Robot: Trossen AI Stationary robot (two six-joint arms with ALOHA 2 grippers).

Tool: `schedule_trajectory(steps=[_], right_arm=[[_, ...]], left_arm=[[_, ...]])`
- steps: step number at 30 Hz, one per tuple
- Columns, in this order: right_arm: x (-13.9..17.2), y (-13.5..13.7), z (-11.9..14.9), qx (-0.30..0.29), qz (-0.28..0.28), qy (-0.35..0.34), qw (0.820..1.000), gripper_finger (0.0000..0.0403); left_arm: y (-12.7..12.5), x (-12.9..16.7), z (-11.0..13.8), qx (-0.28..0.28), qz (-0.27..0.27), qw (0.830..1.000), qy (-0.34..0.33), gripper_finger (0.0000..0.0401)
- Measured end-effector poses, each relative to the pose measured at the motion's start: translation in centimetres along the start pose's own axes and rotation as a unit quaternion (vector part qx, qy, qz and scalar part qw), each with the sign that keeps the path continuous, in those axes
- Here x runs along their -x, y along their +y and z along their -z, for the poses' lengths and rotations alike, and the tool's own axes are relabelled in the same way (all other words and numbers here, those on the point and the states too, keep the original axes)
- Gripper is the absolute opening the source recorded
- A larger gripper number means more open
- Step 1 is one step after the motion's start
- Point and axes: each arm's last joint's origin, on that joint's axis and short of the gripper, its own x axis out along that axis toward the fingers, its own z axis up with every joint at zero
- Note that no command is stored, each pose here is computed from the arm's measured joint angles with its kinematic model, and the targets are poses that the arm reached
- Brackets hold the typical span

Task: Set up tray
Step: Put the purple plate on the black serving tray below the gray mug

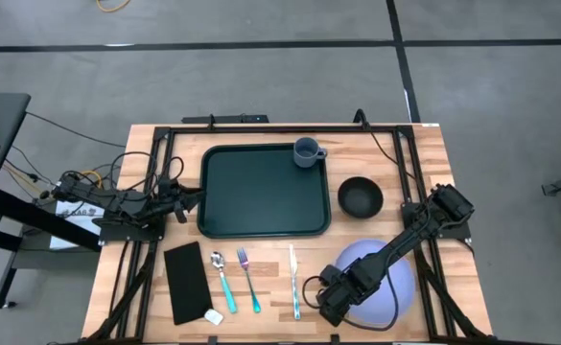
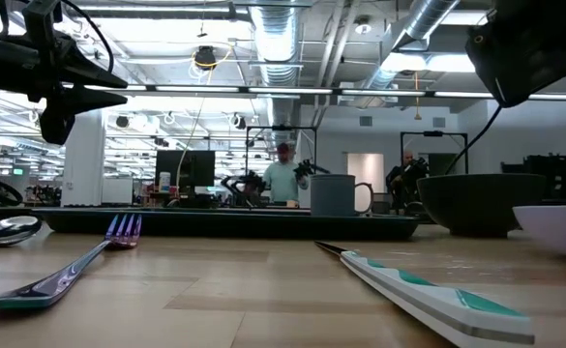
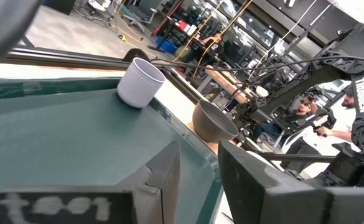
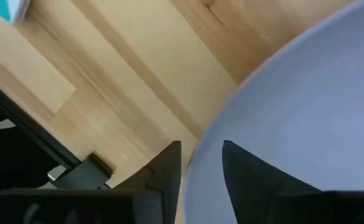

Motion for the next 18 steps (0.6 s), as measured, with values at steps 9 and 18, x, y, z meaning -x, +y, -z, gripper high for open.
schedule_trajectory(steps=[9,18], right_arm=[[-0.6,-0.2,-0.1,-0.005,0.016,0.008,1.000,0.0071],[-1.5,-0.4,-0.9,-0.010,0.022,0.029,0.999,0.0034]], left_arm=[[0.0,0.0,0.0,0.000,0.000,1.000,0.000,0.0096],[0.0,0.0,0.0,0.001,0.001,1.000,-0.001,0.0096]])
